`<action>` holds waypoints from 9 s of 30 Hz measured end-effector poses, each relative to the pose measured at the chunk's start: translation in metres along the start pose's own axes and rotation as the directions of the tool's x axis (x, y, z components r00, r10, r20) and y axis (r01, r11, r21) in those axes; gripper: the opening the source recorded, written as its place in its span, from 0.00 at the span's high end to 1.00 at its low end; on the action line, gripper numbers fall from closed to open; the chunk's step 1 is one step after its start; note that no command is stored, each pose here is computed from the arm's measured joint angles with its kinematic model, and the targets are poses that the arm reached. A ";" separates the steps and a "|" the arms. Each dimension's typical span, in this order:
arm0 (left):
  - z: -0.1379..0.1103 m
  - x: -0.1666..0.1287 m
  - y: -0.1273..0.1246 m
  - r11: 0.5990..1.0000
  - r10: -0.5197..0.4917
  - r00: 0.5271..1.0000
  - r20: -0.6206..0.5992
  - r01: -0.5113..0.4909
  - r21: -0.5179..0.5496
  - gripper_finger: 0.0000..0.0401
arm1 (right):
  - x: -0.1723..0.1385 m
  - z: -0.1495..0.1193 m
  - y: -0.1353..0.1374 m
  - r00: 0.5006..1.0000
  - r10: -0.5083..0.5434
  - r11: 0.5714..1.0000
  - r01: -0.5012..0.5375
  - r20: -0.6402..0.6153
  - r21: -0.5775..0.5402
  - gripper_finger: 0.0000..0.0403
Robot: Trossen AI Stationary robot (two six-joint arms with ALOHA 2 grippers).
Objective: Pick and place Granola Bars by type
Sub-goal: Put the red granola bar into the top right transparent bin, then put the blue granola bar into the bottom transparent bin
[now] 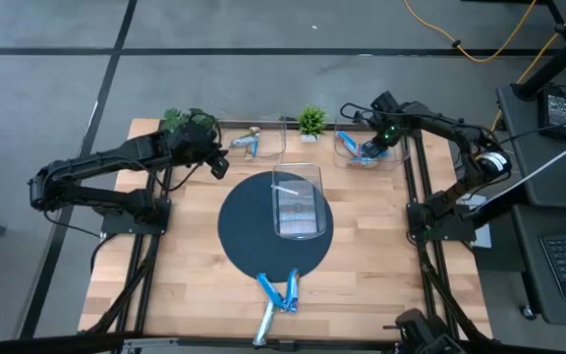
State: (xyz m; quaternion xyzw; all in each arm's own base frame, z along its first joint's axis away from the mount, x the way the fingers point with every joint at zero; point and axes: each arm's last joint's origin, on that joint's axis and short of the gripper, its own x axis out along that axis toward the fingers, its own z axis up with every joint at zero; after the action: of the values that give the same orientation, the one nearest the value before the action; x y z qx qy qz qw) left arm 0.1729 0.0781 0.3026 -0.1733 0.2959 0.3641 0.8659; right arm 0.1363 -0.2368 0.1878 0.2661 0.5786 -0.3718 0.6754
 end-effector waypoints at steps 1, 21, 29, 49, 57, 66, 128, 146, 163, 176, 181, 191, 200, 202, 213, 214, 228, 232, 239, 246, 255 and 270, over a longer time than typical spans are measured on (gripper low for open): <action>0.000 0.000 0.000 1.000 -0.001 1.000 0.000 0.001 0.001 0.68 | -0.001 0.000 0.000 1.000 0.000 1.000 0.000 0.002 -0.001 0.81; -0.004 -0.017 -0.046 0.731 -0.527 0.848 -0.056 0.486 0.479 0.68 | -0.091 -0.026 0.052 0.877 0.381 0.871 -0.233 0.294 -0.433 0.65; -0.022 -0.032 -0.071 0.564 -0.625 0.765 -0.156 0.580 0.588 0.68 | -0.145 -0.064 0.097 0.726 0.552 0.678 -0.105 0.409 -0.728 0.70; -0.077 -0.009 -0.176 0.471 -0.627 0.691 -0.361 0.705 0.531 0.68 | -0.164 -0.107 0.149 0.698 0.647 0.424 0.006 0.307 -0.906 0.72; -0.077 0.002 -0.227 0.598 -0.531 0.783 -0.324 0.617 0.511 0.68 | -0.164 -0.109 0.150 0.698 0.656 0.307 0.102 0.288 -0.946 0.72; -0.099 0.001 -0.264 0.571 -0.558 0.710 -0.430 0.704 0.423 0.57 | -0.160 -0.113 0.148 0.737 0.628 0.303 0.062 0.248 -0.951 0.72; -0.083 -0.004 -0.258 0.564 -0.356 0.838 -0.414 0.546 0.619 0.98 | -0.164 -0.113 0.153 0.703 0.659 0.407 -0.035 0.267 -0.913 0.72; 0.002 -0.021 -0.198 0.822 -0.253 0.967 -0.002 0.216 0.527 0.99 | -0.164 -0.112 0.154 0.694 0.665 0.416 -0.038 0.275 -0.909 0.72; 0.044 0.052 -0.186 0.798 -0.266 0.960 0.082 0.171 0.578 0.99 | -0.164 -0.112 0.154 0.694 0.666 0.415 -0.039 0.274 -0.909 0.72; 0.026 0.105 -0.193 0.748 -0.285 0.956 -0.074 0.270 0.606 0.99 | -0.162 -0.115 0.152 0.719 0.649 0.426 -0.072 0.249 -0.902 0.72; 0.020 0.122 -0.190 0.752 -0.244 0.963 -0.111 0.260 0.606 0.99 | -0.162 -0.114 0.152 0.717 0.650 0.420 -0.063 0.252 -0.905 0.72; 0.013 0.134 -0.172 0.746 -0.125 0.966 -0.225 0.241 0.621 0.99 | -0.162 -0.115 0.152 0.718 0.650 0.409 -0.052 0.251 -0.911 0.72; 0.012 0.135 -0.168 0.730 -0.132 0.957 -0.258 0.270 0.628 0.99 | -0.162 -0.115 0.152 0.718 0.649 0.404 -0.047 0.250 -0.913 0.72; 0.011 0.136 -0.167 0.730 -0.125 0.957 -0.263 0.268 0.629 0.99 | -0.162 -0.115 0.152 0.718 0.649 0.403 -0.045 0.251 -0.914 0.72; 0.005 0.145 -0.166 0.701 -0.131 0.942 -0.309 0.309 0.643 0.99 | -0.162 -0.115 0.152 0.718 0.649 0.392 -0.033 0.251 -0.920 0.72; 0.004 0.148 -0.166 0.695 -0.138 0.937 -0.321 0.323 0.643 0.99 | -0.162 -0.115 0.152 0.718 0.649 0.391 -0.033 0.251 -0.920 0.72; -0.009 0.165 -0.170 0.681 -0.148 0.914 -0.378 0.371 0.632 0.99 | -0.162 -0.115 0.152 0.718 0.649 0.393 -0.033 0.252 -0.919 0.72; -0.009 0.165 -0.170 0.681 -0.148 0.914 -0.378 0.371 0.632 0.99 | -0.162 -0.115 0.152 0.717 0.649 0.393 -0.033 0.252 -0.919 0.72; -0.009 0.165 -0.170 0.681 -0.146 0.915 -0.377 0.369 0.632 0.99 | -0.162 -0.114 0.152 0.717 0.650 0.393 -0.032 0.253 -0.919 0.72; -0.009 0.165 -0.170 0.681 -0.145 0.915 -0.377 0.369 0.633 0.97 | -0.162 -0.114 0.152 0.716 0.650 0.393 -0.032 0.253 -0.919 0.72; -0.009 0.165 -0.170 0.681 -0.145 0.915 -0.376 0.368 0.633 0.84 | -0.162 -0.114 0.152 0.716 0.650 0.394 -0.032 0.254 -0.919 0.72; 0.047 0.105 -0.211 0.618 -0.230 0.955 -0.187 0.292 0.730 0.78 | -0.161 -0.118 0.152 0.709 0.681 0.307 -0.048 0.184 -0.950 0.72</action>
State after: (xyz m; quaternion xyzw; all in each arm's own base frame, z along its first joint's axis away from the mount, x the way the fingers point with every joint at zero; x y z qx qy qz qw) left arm 0.4045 0.0155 0.2894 0.1447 0.4234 0.0730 0.8913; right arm 0.1824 -0.0239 0.3128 -0.1318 0.3715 0.1155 0.9117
